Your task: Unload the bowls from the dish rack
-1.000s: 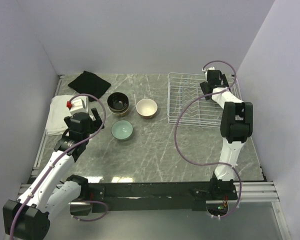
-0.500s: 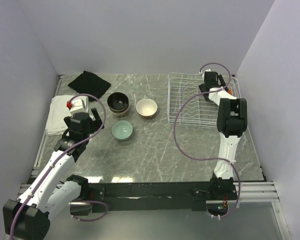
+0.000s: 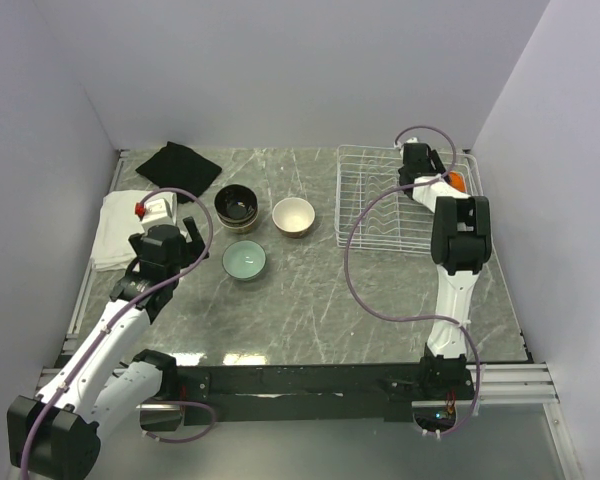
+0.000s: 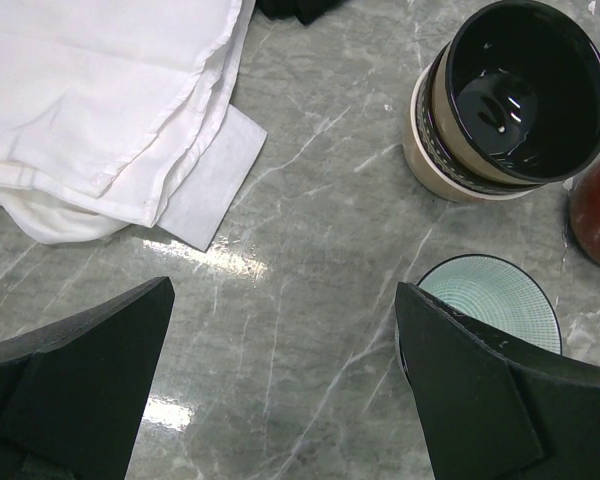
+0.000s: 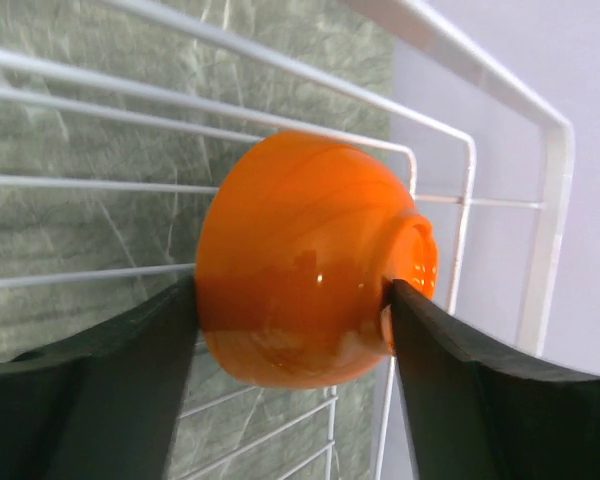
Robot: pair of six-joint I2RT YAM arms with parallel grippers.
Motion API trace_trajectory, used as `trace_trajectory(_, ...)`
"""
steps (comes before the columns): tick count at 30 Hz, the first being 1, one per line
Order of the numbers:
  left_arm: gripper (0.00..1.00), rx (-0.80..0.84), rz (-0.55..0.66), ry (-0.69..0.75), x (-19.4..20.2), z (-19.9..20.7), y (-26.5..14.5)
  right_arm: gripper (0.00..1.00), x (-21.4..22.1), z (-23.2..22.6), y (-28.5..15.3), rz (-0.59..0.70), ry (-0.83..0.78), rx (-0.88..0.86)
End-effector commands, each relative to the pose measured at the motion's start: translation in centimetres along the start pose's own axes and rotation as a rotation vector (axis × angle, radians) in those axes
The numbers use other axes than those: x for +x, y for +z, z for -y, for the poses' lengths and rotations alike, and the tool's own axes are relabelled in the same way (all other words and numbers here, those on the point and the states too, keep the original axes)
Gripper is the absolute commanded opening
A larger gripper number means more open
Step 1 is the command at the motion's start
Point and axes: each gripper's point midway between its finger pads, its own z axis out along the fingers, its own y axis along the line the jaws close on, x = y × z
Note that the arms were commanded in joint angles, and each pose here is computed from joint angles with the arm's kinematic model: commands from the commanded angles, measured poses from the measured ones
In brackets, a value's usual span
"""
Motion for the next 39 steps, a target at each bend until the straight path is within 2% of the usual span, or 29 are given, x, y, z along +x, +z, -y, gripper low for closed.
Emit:
trace_trajectory(1, 0.99, 0.005, 0.051, -0.009, -1.3, 0.2, 0.0, 0.66, -0.5, -0.3, -1.1, 0.016, 0.01, 0.013)
trace_trajectory(3, 0.99, 0.009, 0.056, -0.011, -1.4, 0.2, -0.2, 0.57, -0.6, -0.2, -1.6, 0.022, 0.017, 0.012)
trace_trajectory(10, 0.99, 0.03, 0.082, -0.024, -2.1, 0.4, -0.6, 0.36, -2.3, 1.8, -4.8, 0.061, 0.098, 0.017)
trace_trajectory(18, 0.99, 0.085, 0.099, -0.03, -2.6, 1.3, -1.1, 0.24, -3.4, 3.8, -8.9, 0.11, 0.251, -0.037)
trace_trajectory(25, 1.0, 0.146, 0.111, -0.025, -2.6, 2.2, -1.3, 0.23, -3.9, 5.0, -13.1, 0.162, 0.426, -0.118)
trace_trajectory(31, 1.0, 0.235, 0.113, -0.025, -2.6, 3.9, -1.6, 0.24, -4.7, 4.8, -17.6, 0.241, 0.584, -0.265)
trace_trajectory(39, 1.0, 0.382, 0.082, -0.012, -3.1, 7.9, -2.0, 0.26, -6.6, 4.6, -24.6, 0.374, 0.673, -0.486)
